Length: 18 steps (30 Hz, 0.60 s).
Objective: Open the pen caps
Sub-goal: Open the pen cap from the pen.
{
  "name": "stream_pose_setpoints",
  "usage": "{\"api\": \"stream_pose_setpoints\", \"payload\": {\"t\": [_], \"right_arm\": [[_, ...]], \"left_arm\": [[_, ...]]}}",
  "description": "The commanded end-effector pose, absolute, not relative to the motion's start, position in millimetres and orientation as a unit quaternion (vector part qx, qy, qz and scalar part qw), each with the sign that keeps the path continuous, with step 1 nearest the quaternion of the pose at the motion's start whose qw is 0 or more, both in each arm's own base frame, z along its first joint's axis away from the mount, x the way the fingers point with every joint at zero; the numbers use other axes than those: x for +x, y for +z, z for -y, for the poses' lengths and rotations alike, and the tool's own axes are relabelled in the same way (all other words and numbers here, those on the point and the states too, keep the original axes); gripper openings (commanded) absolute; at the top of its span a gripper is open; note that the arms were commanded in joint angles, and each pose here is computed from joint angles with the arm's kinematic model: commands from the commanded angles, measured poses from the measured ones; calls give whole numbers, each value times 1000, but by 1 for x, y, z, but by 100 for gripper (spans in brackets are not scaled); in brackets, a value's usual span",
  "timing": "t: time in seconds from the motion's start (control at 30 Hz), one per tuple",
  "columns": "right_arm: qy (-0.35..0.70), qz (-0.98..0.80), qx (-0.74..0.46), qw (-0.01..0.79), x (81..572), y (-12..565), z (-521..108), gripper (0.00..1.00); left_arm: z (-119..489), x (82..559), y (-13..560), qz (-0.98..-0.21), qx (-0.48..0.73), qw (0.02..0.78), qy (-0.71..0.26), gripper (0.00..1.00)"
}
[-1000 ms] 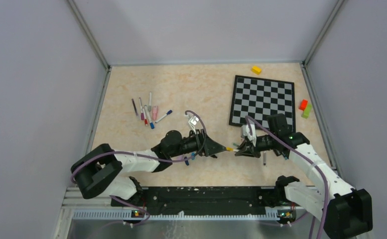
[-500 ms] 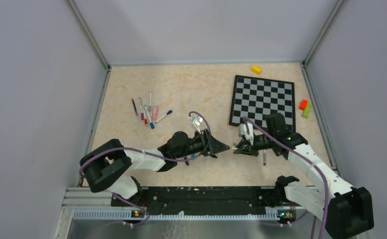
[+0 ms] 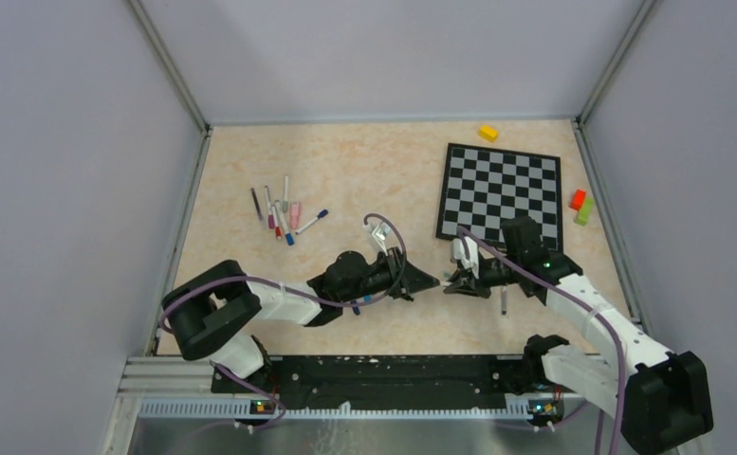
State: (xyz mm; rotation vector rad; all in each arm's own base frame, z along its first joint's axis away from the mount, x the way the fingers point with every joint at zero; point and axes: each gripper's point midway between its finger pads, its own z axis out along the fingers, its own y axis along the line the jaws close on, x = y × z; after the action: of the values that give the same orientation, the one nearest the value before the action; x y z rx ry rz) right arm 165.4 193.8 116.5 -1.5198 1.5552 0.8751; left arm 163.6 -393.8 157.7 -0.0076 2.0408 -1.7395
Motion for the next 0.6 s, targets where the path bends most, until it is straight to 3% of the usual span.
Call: {"api": "stream_pose_setpoints", "payload": {"t": [0.0,0.07,0.1,0.57], "right_arm": [[337,-607,-602,394,169,117,-197,0],[336,-607,-604,394,169,116,-196,0],[335,-606,-605,393,168,116,-196,0],[331,-600,-623,377,160,118,-189,0]], "left_arm": [[402,164,187,-708,5,241,-664,15],[401,165,187,-706,2,244,-664,2],[399,165,188,-705,-1,247,-665,0],[301,196,213,-643,-114,347,-673,0]]}}
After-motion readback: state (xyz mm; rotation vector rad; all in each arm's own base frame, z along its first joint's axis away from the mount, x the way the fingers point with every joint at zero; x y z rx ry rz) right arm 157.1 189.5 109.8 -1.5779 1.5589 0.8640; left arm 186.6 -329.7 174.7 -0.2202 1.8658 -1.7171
